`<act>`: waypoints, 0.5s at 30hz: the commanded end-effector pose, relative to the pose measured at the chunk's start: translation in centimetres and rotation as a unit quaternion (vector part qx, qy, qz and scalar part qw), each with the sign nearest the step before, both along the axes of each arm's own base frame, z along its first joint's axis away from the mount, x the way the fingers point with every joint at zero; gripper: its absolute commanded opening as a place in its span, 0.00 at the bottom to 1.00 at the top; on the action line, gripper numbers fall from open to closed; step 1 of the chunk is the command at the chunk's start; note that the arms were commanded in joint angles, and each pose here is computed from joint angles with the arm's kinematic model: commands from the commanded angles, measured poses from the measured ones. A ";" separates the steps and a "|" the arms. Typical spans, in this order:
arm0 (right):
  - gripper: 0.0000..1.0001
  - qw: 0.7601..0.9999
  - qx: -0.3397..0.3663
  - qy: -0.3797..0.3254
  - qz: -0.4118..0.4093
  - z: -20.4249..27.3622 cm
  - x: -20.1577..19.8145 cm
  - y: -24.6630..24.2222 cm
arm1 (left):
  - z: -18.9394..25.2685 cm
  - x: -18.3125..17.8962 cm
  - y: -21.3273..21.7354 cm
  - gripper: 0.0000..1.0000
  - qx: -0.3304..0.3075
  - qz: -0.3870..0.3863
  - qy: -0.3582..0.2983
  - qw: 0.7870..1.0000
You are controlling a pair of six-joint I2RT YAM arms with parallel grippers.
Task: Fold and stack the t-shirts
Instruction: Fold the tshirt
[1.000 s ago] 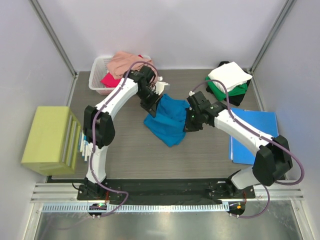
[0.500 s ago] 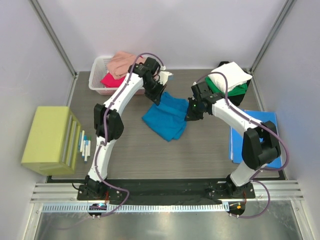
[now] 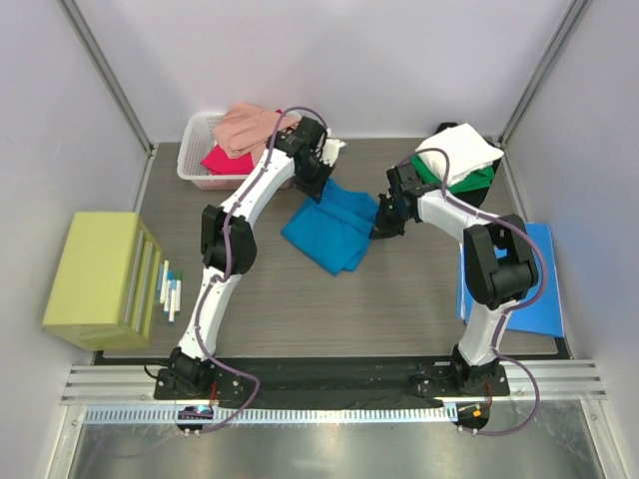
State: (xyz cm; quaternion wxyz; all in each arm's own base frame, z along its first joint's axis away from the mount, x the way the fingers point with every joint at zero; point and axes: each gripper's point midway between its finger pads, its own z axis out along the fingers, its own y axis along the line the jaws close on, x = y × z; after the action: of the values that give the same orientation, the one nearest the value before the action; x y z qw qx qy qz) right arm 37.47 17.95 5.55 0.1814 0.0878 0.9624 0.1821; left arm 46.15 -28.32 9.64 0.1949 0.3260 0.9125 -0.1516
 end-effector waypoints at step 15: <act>0.26 0.998 0.048 -0.032 -0.013 0.7 7.7 -0.6 | -0.2 8.0 1.2 1.00 0.026 0.094 -0.126 0.987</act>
State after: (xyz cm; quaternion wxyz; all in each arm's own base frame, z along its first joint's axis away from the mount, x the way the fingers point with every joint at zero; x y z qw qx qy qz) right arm 43.29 17.53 6.68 0.2081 0.1070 0.9471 0.2196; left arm 51.76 -28.03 9.90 0.2861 0.2831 0.9106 -0.0937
